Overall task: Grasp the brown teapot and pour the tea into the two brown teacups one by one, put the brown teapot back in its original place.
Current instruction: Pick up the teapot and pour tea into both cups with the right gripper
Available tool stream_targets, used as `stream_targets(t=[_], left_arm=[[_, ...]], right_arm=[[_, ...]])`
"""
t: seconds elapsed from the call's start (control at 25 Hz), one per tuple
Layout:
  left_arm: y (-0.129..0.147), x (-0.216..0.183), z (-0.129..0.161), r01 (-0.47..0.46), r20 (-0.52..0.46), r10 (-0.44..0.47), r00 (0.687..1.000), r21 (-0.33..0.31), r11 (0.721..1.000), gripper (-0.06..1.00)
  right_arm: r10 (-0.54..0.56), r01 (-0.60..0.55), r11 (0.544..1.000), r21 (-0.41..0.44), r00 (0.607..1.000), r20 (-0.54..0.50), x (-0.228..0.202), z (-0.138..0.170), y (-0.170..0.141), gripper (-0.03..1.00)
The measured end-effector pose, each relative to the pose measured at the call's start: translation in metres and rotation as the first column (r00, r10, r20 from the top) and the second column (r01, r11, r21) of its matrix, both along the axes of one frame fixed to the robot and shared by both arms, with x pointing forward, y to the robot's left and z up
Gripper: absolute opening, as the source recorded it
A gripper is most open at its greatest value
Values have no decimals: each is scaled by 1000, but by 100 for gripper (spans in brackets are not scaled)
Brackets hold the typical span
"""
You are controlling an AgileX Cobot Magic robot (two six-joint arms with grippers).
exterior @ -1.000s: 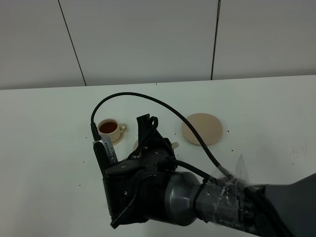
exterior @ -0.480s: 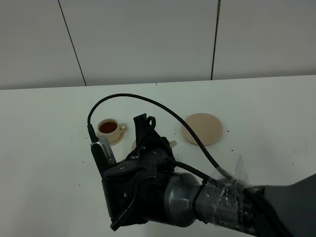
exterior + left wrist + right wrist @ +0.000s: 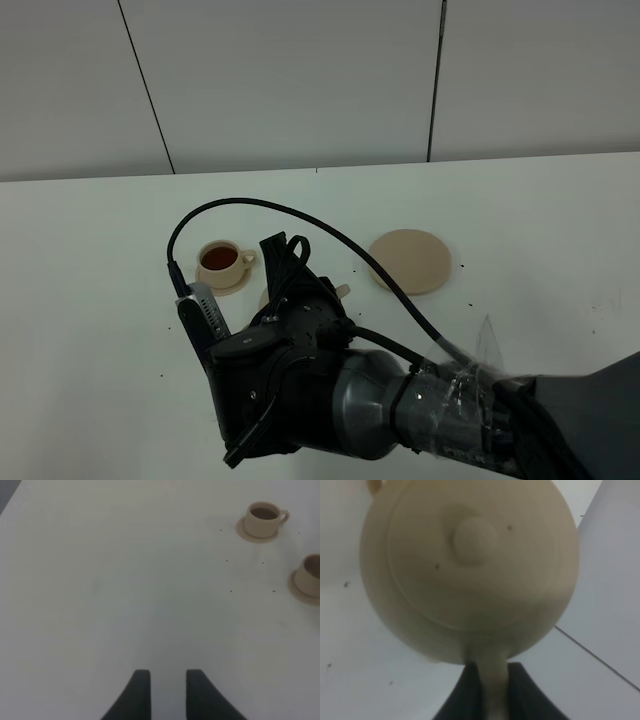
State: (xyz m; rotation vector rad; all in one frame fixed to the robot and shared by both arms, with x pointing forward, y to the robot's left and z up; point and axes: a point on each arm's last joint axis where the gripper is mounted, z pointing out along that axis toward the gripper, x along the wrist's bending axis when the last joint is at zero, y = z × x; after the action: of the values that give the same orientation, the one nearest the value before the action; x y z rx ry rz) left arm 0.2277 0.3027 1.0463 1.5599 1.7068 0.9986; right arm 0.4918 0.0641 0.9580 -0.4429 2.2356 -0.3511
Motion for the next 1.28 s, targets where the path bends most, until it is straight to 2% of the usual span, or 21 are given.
stream_targets(t=[1.28], left_arm=[[0,0,0,0,0,0,1000,0,1000,24]], right_arm=[[117,-113,986,-123,993,31,4,-3,3,9]])
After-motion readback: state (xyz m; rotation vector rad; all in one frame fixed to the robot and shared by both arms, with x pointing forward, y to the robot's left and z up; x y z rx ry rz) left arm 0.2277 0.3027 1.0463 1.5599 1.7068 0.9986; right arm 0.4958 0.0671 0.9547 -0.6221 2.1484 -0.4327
